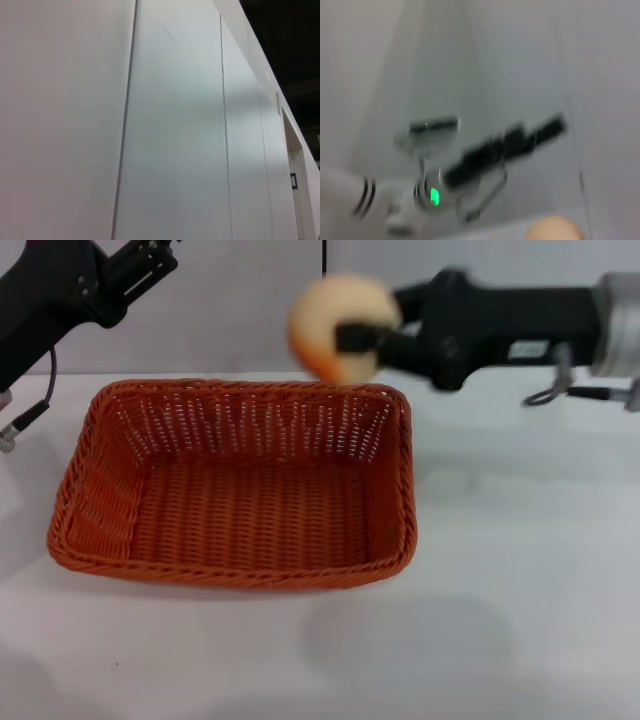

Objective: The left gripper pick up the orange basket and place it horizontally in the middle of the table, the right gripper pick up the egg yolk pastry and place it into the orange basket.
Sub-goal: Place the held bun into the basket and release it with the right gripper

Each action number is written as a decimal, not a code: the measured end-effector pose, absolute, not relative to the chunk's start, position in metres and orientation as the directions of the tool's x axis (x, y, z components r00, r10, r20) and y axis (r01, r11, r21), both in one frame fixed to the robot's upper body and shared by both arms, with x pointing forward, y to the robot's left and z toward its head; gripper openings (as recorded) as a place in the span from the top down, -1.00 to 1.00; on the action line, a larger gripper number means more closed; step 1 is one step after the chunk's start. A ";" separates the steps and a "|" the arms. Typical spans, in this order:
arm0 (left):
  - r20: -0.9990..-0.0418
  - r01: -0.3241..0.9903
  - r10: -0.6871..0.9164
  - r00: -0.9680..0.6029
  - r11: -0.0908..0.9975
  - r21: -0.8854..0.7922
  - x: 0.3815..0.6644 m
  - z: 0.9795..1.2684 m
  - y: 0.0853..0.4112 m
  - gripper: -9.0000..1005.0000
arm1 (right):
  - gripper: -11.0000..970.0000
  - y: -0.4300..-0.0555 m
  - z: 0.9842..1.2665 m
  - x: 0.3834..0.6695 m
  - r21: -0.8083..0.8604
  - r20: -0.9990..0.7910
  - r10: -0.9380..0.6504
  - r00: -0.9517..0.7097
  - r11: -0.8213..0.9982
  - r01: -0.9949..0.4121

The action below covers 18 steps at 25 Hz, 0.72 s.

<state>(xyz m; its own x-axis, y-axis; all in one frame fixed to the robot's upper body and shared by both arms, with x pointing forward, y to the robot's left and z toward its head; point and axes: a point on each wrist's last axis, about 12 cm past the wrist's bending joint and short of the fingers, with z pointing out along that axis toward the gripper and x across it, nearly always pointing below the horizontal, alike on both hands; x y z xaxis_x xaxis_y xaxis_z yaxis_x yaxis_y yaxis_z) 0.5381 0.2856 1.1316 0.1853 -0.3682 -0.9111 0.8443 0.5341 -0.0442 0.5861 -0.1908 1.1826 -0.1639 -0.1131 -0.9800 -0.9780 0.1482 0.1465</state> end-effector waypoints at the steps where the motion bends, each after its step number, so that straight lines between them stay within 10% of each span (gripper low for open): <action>1: -0.911 0.844 -0.368 0.185 0.534 -0.044 0.538 1.132 0.286 -0.48 | 0.66 -0.185 1.179 0.588 0.161 -0.970 -0.159 -0.183 0.142 -0.977; 18: -0.905 0.831 -0.376 0.197 0.554 -0.049 0.537 1.132 0.290 -0.48 | -0.32 -0.205 1.175 0.584 0.184 -0.966 -0.136 -0.220 0.233 -0.955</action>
